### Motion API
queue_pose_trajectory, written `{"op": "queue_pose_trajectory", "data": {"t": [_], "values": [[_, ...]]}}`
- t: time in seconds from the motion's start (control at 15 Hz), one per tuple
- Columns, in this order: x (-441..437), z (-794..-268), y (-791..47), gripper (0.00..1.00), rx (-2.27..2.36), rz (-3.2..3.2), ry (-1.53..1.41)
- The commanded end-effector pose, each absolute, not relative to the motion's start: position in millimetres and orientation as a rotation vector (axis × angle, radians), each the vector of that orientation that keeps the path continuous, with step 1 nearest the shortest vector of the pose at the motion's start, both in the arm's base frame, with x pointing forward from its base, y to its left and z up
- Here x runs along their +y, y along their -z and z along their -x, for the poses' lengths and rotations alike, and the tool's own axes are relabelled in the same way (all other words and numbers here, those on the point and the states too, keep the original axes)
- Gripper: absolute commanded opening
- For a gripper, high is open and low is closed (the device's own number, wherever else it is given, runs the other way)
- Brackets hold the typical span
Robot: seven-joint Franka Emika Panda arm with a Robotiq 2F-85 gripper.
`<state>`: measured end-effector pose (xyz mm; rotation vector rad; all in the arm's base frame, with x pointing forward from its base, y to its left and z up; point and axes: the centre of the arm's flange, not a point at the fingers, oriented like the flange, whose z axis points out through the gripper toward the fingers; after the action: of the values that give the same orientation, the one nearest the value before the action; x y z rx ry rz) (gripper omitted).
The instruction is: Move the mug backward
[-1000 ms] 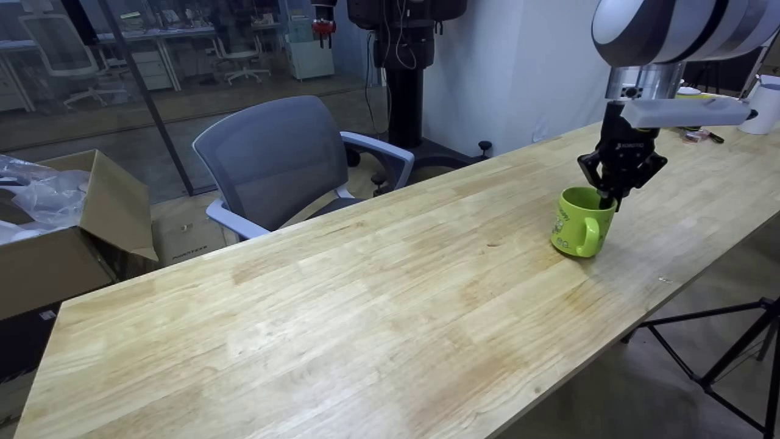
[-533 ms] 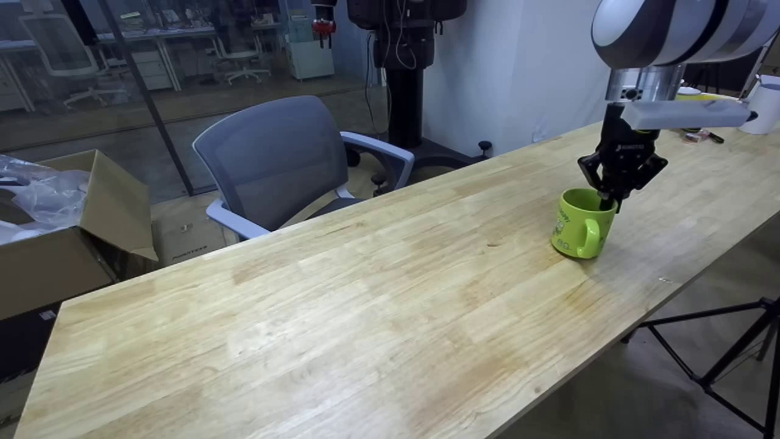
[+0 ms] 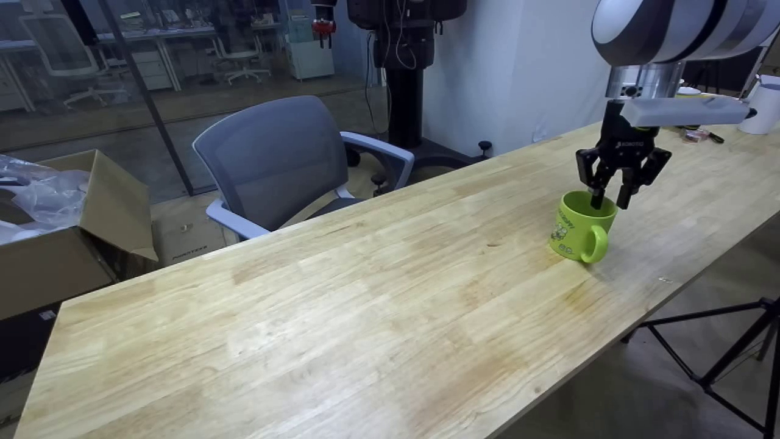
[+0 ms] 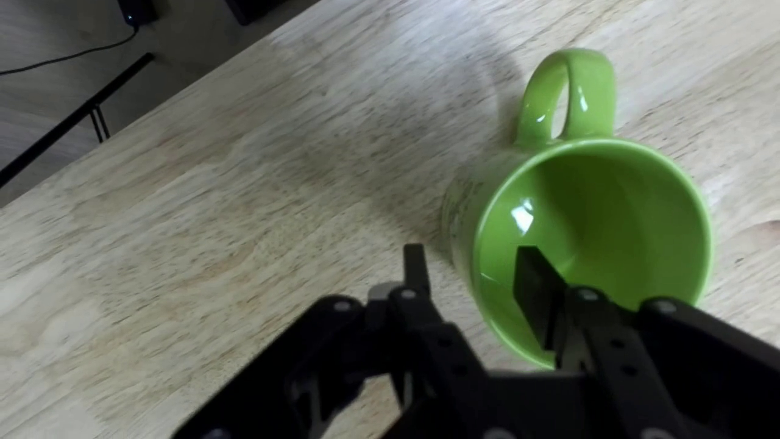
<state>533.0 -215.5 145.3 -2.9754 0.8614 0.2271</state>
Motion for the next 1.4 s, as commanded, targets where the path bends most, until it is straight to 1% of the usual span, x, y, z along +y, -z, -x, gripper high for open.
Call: {"op": "queue_pose_trajectory", "data": {"t": [0.0, 0.07, 0.2, 0.27, 1.0, 1.13, 1.2, 1.33], "values": [[-219.3, -540.5, -150.6, 0.75, 0.906, 2.962, -0.224], [-219.9, -540.8, -150.9, 0.83, 0.908, 2.962, -0.224], [-220.8, -542.4, -154.9, 0.95, 0.910, 2.966, -0.223], [-220.8, -544.6, -159.5, 0.99, 0.910, 2.972, -0.216], [-197.3, -590.4, -267.6, 1.00, 0.896, 3.073, -0.089], [-191.5, -593.8, -278.4, 1.00, 0.884, 3.087, -0.104], [-197.0, -589.5, -263.1, 1.00, 0.844, 3.077, -0.085], [-193.3, -591.6, -271.1, 1.00, 0.837, 3.083, -0.087]]}}
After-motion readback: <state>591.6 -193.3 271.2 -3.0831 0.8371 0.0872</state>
